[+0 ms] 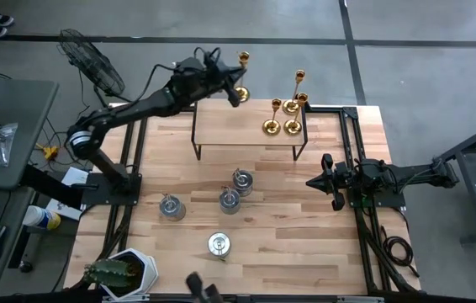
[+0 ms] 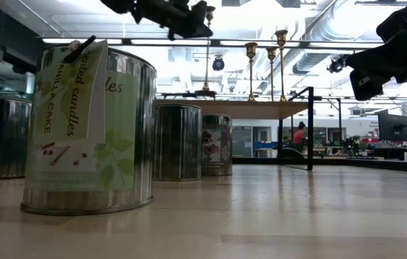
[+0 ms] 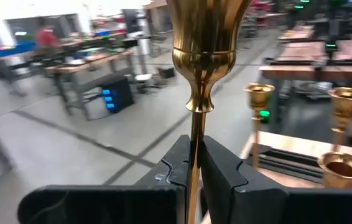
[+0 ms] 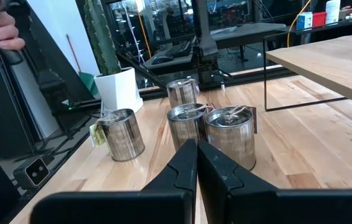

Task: Pick & Place candle stick holders
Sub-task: Put the gold candle holder on the shelf aligned with the other candle holder

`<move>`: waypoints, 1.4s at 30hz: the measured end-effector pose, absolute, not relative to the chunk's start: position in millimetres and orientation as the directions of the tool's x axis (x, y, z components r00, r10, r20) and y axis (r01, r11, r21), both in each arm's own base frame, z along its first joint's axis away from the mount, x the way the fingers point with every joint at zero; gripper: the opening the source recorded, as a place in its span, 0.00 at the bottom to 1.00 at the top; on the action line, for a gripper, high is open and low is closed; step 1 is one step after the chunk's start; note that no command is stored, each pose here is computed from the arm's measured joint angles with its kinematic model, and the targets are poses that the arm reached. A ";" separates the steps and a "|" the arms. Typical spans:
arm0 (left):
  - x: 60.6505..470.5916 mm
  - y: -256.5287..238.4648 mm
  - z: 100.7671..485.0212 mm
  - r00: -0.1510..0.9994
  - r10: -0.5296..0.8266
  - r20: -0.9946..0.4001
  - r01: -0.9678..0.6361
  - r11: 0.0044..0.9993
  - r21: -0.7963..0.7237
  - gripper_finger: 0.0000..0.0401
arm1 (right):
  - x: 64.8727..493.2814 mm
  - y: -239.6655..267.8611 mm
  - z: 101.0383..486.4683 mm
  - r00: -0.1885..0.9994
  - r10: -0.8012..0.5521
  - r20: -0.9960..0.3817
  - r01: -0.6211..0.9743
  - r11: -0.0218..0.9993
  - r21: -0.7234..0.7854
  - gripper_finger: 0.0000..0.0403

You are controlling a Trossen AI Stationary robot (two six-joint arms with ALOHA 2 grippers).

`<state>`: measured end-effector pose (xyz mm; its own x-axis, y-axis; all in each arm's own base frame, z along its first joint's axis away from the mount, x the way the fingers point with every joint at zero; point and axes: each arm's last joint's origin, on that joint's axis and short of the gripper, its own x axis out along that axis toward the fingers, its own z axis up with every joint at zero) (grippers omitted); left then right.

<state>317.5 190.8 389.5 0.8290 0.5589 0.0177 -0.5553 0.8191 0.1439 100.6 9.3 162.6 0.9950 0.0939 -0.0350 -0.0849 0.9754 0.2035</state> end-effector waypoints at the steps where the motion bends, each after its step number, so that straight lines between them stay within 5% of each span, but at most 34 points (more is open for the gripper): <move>1: 321.2 192.3 387.9 0.846 0.533 0.015 -0.529 0.836 0.145 0.05 | 100.6 9.2 162.6 0.995 0.094 -0.035 -0.085 0.975 0.204 0.01; 20: 370.7 227.1 373.9 0.966 0.257 0.007 -0.256 0.958 0.128 0.05 | 100.6 9.3 162.6 0.995 0.094 -0.035 -0.085 0.975 0.204 0.01; 42: 390.5 226.1 365.1 0.974 0.226 -0.004 -0.225 0.969 0.105 0.05 | 100.6 9.2 162.5 0.995 0.094 -0.035 -0.085 0.975 0.204 0.01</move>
